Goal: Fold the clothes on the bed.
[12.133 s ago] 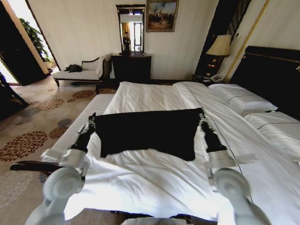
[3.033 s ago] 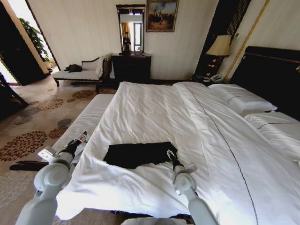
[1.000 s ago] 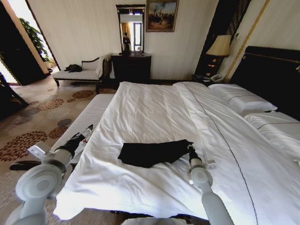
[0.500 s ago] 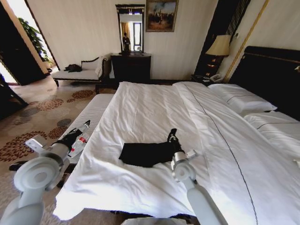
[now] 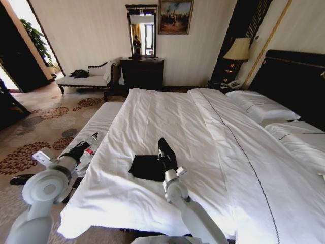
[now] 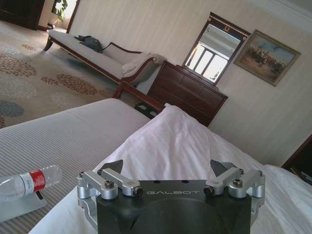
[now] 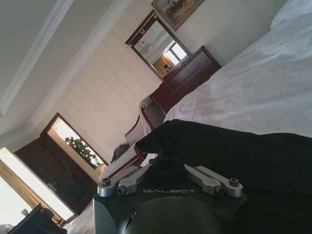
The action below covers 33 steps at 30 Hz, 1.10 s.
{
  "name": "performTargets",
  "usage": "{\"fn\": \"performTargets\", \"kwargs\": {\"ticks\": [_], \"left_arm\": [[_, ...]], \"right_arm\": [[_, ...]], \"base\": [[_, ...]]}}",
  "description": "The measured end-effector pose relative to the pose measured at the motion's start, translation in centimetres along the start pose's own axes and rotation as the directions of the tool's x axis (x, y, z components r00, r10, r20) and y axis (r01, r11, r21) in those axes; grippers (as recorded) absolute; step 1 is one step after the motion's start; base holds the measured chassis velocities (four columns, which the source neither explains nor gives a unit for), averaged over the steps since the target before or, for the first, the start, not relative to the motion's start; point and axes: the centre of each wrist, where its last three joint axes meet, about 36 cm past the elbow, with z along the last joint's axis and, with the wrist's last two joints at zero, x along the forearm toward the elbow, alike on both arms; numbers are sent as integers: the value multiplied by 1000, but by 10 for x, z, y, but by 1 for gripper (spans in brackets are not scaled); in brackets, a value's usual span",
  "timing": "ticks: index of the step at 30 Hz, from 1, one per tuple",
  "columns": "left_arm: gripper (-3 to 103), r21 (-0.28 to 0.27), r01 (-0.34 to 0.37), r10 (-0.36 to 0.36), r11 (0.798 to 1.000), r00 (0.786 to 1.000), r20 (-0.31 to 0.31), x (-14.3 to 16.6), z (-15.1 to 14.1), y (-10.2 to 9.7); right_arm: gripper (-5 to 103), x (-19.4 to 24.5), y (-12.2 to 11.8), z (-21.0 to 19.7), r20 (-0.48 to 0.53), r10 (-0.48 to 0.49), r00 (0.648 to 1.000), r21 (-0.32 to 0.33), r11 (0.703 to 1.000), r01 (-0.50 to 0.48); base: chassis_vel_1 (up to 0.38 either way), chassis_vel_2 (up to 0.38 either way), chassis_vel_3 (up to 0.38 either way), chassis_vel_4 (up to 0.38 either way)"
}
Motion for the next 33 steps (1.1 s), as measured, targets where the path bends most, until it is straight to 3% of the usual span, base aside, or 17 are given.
{"fn": "performTargets", "kwargs": {"ticks": [9, 18, 33], "left_arm": [[100, 3, 13, -13, 1000, 1000, 3, 2, 0, 3], [100, -1, 20, -20, 1000, 1000, -1, 4, 4, 2], [100, -12, 33, -33, 999, 999, -1, 5, 8, 2]], "right_arm": [[3, 10, -1, 42, -60, -47, 997, 51, 997, 50], [3, 17, 14, 57, -79, -72, 994, -13, 997, 71], [3, 14, 15, 77, -108, -81, 991, 5, 997, 82]], "base": [[0, 0, 0, 0], [0, 0, 0, 0], [0, 0, 0, 0]]}}
